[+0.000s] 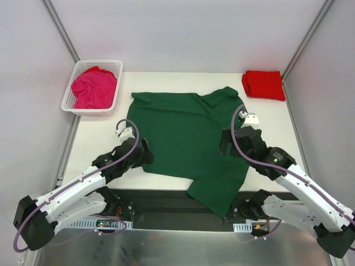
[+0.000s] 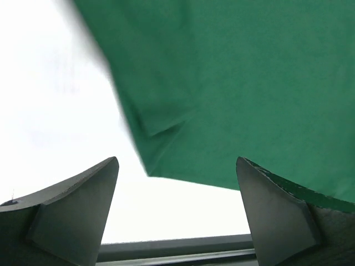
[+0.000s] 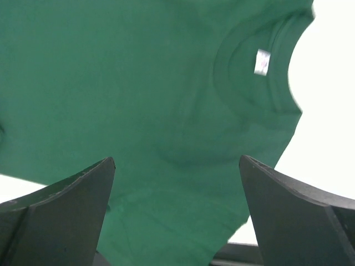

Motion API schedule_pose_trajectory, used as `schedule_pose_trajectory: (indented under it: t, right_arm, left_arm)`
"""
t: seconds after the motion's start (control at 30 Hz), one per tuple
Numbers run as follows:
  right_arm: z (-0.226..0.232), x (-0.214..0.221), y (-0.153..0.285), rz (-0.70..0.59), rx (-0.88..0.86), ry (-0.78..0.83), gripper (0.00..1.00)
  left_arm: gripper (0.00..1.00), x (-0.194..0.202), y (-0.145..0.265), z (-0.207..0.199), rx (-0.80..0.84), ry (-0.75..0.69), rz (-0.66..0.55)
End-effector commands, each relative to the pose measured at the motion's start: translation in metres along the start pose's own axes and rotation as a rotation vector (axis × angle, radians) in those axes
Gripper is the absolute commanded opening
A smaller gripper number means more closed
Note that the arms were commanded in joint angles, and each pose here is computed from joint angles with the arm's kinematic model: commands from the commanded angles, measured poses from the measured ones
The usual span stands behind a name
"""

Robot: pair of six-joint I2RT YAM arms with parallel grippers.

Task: Fold and stack the t-shirts
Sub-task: Grap the side of the flattened tshirt closest away from the robot with both arms

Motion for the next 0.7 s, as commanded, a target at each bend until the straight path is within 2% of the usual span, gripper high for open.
schedule_pose_trajectory:
  t: [0.0,0.23,0.4,0.67]
  right_arm:
    - [0.001,0.024,0.000,0.052,0.038,-0.013,0.99]
    - [0.009,0.033,0.003,0.058,0.035,-0.008,0.98]
    - [0.010,0.037,0.004,0.060,0.045,0.012,0.97]
    - [0.011,0.039,0.004,0.063,0.057,0.021,0.96]
  left_arm:
    - [0.87,0.021,-0.002,0.017,-0.111,0.108,0.012]
    - [0.83,0.029,-0.012,0.028,-0.195,0.104,0.006]
    - [0.65,0.027,-0.015,0.029,-0.205,0.109,-0.030]
    - [0.60,0.029,-0.023,0.022,-0.163,0.119,-0.022]
Point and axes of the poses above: each gripper's point midway between its finger pads, its own y axis back along the fingers, its own z axis along the line the jaws close on, x = y × z, the point moved 8 cm from there along y, back along the fingers, and after that the axes turned 5 degrees about -y, right-handed, at the moved point
